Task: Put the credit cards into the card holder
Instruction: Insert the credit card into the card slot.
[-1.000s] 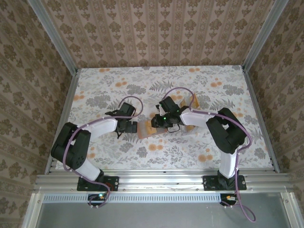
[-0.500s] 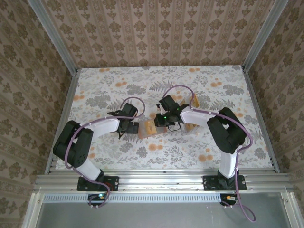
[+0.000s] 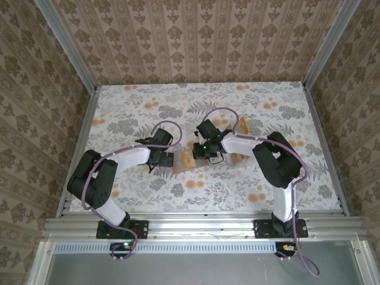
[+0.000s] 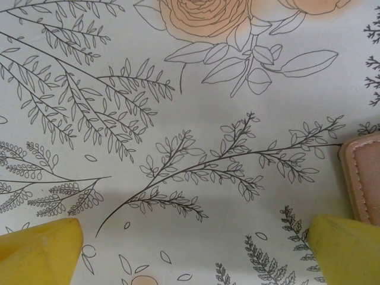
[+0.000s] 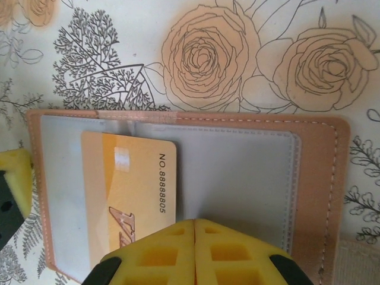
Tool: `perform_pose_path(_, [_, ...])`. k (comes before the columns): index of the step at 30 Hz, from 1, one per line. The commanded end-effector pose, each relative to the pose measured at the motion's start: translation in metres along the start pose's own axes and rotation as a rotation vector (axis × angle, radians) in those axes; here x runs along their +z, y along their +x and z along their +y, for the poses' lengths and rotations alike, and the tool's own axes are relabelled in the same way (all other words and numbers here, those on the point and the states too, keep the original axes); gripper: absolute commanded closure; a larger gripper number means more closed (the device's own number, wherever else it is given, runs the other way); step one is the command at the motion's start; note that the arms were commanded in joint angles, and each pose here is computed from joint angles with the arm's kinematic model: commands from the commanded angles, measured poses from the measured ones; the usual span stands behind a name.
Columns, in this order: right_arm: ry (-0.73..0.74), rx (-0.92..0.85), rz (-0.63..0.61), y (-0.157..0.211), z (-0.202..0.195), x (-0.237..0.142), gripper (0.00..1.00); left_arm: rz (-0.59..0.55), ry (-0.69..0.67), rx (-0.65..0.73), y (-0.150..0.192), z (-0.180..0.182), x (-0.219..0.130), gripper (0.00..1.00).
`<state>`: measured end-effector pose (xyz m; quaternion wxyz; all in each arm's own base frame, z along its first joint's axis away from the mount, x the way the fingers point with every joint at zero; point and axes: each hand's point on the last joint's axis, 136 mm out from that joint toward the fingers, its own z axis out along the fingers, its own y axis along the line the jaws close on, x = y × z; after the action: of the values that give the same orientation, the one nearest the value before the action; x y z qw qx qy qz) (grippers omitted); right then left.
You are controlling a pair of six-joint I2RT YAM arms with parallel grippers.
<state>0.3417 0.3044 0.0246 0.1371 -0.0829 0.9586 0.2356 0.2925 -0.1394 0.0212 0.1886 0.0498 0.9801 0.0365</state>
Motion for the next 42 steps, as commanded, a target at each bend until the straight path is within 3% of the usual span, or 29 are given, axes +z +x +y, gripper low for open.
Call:
perform_pose_path(1, [0.010, -0.020, 0.022, 0.003, 0.004, 0.004, 0.93, 0.029, -0.032, -0.001, 0.007, 0.001, 0.011, 0.00])
perform_pose_path(29, [-0.047, -0.069, 0.064, 0.012, 0.050, 0.023, 0.95, 0.036, -0.023, 0.005, 0.011, -0.001, 0.017, 0.00])
perform_pose_path(42, [-0.007, -0.057, -0.028, -0.010, 0.033, -0.020, 0.93, -0.004, -0.004, -0.016, -0.008, 0.006, 0.000, 0.00])
